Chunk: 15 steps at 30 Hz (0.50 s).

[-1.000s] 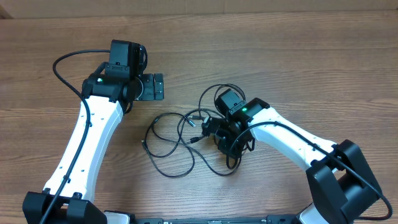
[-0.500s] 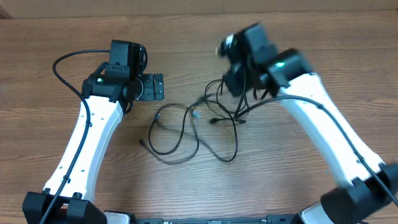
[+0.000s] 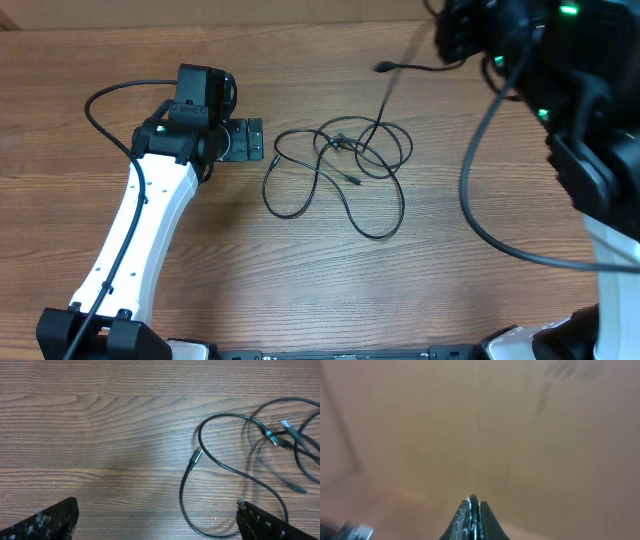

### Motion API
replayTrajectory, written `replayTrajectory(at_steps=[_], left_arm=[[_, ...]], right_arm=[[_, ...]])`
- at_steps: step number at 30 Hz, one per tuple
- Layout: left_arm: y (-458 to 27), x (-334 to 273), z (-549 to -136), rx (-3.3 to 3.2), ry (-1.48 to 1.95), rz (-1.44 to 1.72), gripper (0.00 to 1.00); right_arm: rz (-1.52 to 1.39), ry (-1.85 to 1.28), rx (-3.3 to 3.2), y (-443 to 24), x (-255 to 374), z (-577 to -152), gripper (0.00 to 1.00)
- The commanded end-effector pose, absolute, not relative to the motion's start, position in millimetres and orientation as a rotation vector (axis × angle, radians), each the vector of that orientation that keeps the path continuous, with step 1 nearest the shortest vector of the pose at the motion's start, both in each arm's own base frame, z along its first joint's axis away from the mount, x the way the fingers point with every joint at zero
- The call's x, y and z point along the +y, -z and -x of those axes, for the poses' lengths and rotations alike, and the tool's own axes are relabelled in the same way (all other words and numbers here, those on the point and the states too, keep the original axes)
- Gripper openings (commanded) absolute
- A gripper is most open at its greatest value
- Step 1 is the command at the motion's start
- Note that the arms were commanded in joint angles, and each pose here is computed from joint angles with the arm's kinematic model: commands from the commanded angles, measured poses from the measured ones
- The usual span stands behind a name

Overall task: Untangle cables
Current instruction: 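Lift the grasped cable with the right gripper and carry it off to the right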

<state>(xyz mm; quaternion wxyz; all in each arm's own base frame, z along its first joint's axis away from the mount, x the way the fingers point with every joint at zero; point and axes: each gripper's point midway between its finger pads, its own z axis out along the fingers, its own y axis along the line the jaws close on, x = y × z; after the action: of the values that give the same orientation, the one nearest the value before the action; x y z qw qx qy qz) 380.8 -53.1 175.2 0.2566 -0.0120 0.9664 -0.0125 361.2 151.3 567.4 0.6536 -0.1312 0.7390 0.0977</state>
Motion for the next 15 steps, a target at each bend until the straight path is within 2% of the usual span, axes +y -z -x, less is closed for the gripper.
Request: replayTrajectory(at_steps=[1, 3, 7, 15], left_arm=[[-184, -49, -383, 2.595, 0.013, 0.016, 1.0], [-184, -49, -383, 2.595, 0.013, 0.016, 1.0], [-184, -49, -383, 2.595, 0.013, 0.016, 1.0], [-184, -49, -383, 2.595, 0.013, 0.016, 1.0]], right_arm=[[0.096, -0.065, 1.606, -592, 112, -367, 0.04], [-0.14, 0.075, 1.474, -625, 70, -365, 0.04], [-0.323, 0.228, 1.353, -653, 31, -351, 0.04], [-0.556, 0.496, 1.291, -655, -57, -337, 0.04]])
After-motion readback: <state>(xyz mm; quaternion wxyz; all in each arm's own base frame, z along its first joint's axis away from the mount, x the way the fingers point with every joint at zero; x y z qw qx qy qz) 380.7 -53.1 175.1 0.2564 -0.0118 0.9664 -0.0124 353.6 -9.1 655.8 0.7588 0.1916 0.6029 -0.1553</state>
